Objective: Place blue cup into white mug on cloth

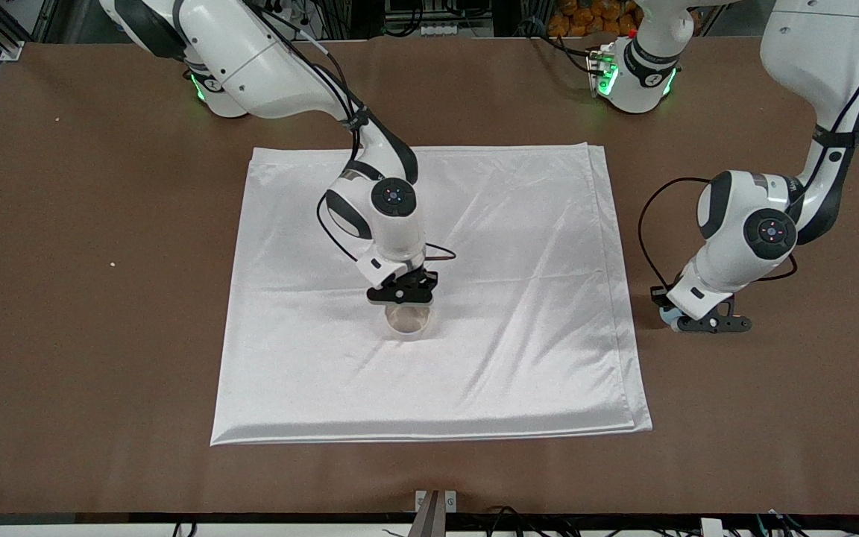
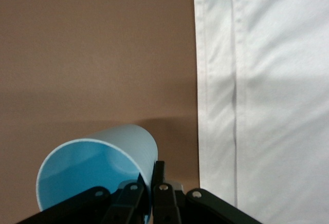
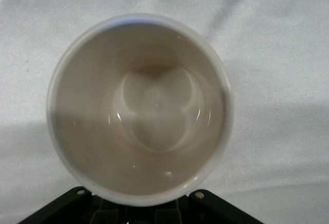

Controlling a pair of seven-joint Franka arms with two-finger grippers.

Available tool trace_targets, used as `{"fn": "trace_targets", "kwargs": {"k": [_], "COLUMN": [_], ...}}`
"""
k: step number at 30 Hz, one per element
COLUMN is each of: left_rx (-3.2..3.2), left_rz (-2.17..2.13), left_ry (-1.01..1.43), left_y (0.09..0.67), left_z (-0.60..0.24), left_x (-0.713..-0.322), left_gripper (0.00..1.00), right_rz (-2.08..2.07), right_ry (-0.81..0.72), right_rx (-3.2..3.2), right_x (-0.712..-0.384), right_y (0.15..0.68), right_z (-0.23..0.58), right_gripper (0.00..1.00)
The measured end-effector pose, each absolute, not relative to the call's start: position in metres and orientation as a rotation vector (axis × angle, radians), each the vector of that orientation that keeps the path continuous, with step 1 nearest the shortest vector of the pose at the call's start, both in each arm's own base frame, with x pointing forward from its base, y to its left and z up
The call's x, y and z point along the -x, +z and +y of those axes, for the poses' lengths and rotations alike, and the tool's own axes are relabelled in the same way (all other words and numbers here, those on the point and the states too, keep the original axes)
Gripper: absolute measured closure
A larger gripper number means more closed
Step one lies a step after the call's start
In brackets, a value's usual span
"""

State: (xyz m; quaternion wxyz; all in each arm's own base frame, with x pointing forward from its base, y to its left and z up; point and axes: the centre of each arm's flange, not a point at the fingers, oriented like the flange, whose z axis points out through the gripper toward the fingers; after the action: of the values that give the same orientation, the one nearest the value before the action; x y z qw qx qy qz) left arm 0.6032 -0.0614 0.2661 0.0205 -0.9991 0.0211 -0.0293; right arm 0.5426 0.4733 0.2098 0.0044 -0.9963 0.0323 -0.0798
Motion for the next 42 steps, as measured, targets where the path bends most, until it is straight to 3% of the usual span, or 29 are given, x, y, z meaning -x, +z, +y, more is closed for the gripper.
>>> {"fn": "trace_targets", "kwargs": {"k": [2,5,6,18,20,32,42], "left_rx": [3.099,3.1,3.1,3.086,3.083,3.081,3.08], "left_rz": [0.075,0.098,0.109,0.186,0.201,0.339,0.412], "left_ry": [-0.121,-0.157,-0.165,-0.125,-0.106,-0.078,-0.1], "left_y": [0.277,0.293,0.3,0.365,0.377,0.446,0.458], "left_z": [-0.065,-0.073,-0.078,-0.115,-0.122,-0.188,-0.223], "left_x": [-0.605,-0.607,-0.608,-0.611,-0.612,-0.609,-0.6], "left_gripper": [0.96,0.96,0.96,0.96,0.96,0.96,0.96], "right_rz": [0.129,0.174,0.185,0.186,0.179,0.186,0.236], "right_ry": [-0.25,-0.249,-0.249,-0.215,-0.206,-0.183,-0.15], "right_rx": [3.118,3.113,3.112,3.123,3.123,3.119,3.069], "right_x": [-0.542,-0.541,-0.541,-0.533,-0.529,-0.526,-0.562], "right_y": [0.21,0.21,0.21,0.219,0.226,0.277,0.32], "right_z": [0.474,0.475,0.475,0.486,0.49,0.494,0.45], "right_gripper": [0.89,0.76,0.67,0.15,0.01,0.0,0.0]}}
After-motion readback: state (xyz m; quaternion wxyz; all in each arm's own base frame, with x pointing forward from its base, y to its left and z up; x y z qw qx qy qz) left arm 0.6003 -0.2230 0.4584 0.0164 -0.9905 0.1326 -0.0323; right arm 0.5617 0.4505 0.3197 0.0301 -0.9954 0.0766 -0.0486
